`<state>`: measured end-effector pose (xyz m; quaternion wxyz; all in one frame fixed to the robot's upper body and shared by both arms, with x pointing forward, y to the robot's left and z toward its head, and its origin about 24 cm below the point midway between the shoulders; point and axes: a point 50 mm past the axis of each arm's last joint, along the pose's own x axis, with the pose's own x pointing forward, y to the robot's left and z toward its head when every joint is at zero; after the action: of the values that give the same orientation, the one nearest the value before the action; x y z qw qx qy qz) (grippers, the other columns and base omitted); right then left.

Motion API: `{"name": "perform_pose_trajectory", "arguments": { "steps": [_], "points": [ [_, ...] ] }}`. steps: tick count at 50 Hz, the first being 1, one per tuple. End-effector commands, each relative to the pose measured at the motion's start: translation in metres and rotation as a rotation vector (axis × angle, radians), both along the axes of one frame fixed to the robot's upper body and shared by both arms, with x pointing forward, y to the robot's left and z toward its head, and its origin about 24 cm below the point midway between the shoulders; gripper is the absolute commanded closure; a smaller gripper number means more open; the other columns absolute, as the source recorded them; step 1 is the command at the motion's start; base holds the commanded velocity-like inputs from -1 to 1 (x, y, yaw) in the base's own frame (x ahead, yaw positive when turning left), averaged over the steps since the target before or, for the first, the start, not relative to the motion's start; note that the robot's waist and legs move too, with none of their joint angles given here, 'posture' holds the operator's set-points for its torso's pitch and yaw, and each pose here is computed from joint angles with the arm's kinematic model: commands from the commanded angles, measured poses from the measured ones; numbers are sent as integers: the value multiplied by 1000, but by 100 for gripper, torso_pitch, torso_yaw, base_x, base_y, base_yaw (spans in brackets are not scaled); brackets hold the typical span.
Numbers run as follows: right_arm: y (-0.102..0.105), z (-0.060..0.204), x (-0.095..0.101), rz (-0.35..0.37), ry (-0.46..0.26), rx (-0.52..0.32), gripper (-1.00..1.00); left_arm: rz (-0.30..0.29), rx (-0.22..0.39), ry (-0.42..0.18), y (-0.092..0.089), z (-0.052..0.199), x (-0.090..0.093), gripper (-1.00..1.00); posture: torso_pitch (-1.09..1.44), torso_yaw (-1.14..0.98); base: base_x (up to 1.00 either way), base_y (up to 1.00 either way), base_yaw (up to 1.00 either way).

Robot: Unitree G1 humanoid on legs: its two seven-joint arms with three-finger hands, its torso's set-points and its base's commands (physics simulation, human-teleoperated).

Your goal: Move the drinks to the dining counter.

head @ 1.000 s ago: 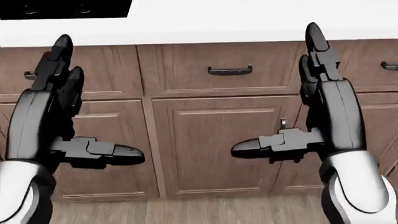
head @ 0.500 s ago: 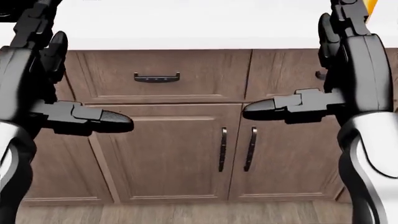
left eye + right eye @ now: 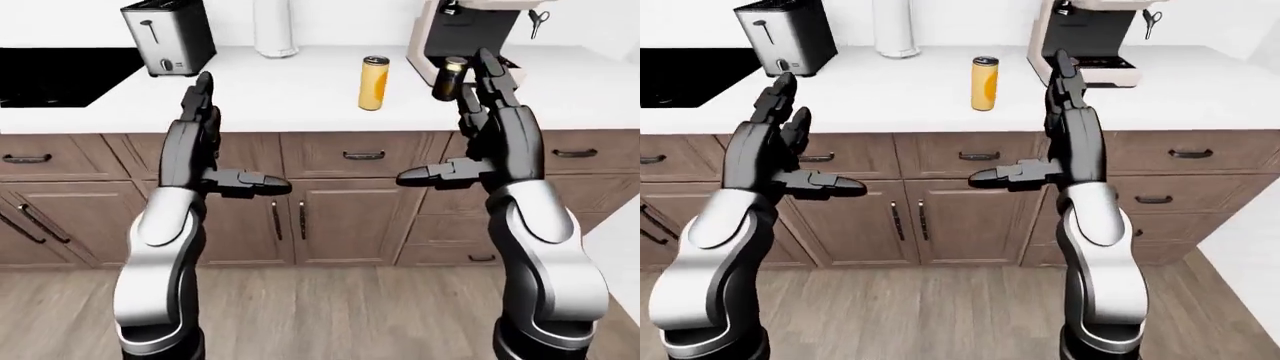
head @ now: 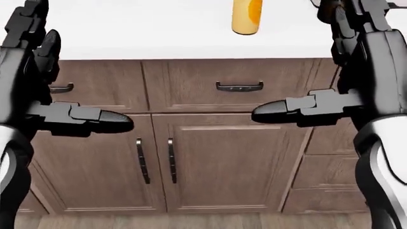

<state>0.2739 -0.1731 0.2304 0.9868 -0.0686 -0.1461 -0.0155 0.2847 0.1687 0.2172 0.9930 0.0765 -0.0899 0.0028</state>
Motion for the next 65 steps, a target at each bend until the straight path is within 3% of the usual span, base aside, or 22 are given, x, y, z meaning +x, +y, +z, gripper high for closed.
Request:
{"name": "perform_pose_trajectory", "arguments": {
  "steps": [1,11,15,19,58,65],
  "points": [
    [-1,15,-5,-5,-83,-3,-100,-2,9,-85,0,16,-5,-100,0,0,17,-45,0],
    [3,18,-3,3,-95,-2,-100,12,8,-93,-2,16,5,-100,0,0,43,-44,0],
    [2,16,-3,-20,-86,-29,-100,19,11,-97,1,18,2,-100,0,0,14,-6,0],
    [0,17,-5,-19,-89,-1,-100,21,11,-102,2,20,-1,-100,0,0,0,0,0],
    [2,21,-12,10,-122,-27,-100,54,73,-117,11,33,-6,-100,0,0,28,-2,0],
    [3,19,-13,14,-126,-23,-100,116,100,-135,35,52,-23,-100,0,0,0,0,0]
  ]
}}
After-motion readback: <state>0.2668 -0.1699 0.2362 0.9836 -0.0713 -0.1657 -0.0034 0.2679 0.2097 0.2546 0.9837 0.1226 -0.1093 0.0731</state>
